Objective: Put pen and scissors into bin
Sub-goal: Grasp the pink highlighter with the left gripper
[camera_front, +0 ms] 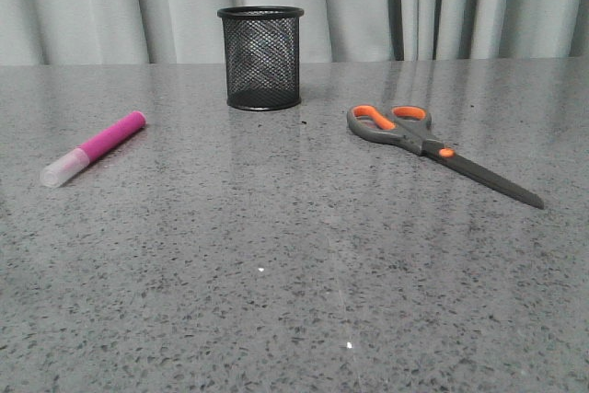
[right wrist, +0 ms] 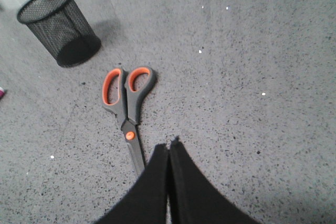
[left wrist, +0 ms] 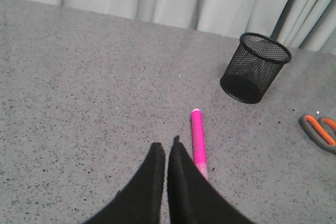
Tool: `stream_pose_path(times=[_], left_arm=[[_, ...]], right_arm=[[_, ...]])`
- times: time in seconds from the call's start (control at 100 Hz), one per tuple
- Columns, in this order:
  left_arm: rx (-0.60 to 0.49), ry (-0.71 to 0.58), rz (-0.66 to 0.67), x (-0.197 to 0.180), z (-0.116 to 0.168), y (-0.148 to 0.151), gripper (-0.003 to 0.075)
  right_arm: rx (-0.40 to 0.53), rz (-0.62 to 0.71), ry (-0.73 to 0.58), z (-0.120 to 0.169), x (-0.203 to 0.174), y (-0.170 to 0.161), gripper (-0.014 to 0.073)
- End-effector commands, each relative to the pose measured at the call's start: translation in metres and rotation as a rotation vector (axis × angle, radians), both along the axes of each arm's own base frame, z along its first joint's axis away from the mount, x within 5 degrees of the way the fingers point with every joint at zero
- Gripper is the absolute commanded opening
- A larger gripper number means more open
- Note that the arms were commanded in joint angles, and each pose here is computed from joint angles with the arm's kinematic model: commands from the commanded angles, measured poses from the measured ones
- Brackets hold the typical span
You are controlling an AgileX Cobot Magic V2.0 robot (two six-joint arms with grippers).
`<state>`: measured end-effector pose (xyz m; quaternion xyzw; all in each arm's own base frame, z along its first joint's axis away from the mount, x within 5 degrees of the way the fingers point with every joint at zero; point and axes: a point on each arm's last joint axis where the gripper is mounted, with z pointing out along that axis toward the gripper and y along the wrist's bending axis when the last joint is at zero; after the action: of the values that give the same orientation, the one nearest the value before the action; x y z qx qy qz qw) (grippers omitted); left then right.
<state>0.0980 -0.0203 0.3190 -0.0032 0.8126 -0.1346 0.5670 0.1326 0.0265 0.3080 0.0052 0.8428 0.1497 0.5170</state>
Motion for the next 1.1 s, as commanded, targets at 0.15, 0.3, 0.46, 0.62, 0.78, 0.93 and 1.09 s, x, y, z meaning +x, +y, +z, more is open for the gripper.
stream_pose_path(times=[0.15,0.3,0.46,0.62,0.78,0.93,1.09], left_arm=[[-0.003,0.015,-0.045,0.029,0.017,-0.007,0.0061],[-0.002,0.053,-0.097,0.045,0.018,-0.015,0.0258],[0.025,0.108,-0.166,0.064,0.017,-0.027,0.0348],[0.145,0.158,-0.301,0.088,0.015,-0.047,0.0348],[0.243,0.228,-0.381,0.119,0.005,-0.069,0.0348],[0.305,0.292,-0.414,0.15,-0.009,-0.084,0.0348],[0.34,0.357,-0.423,0.181,-0.027,-0.094,0.0348]], right_arm=[[-0.034,0.016,0.028,0.018,0.028,0.001,0.0246],[-0.035,0.02,0.047,0.018,0.033,0.002,0.0516],[-0.04,0.022,0.044,0.018,0.033,0.002,0.0517],[-0.057,0.03,0.037,0.018,0.033,0.002,0.0517],[-0.071,0.037,0.033,0.018,0.033,0.002,0.0517],[-0.087,0.045,0.028,0.018,0.033,0.002,0.0517],[-0.088,0.046,0.028,0.018,0.033,0.002,0.0517]])
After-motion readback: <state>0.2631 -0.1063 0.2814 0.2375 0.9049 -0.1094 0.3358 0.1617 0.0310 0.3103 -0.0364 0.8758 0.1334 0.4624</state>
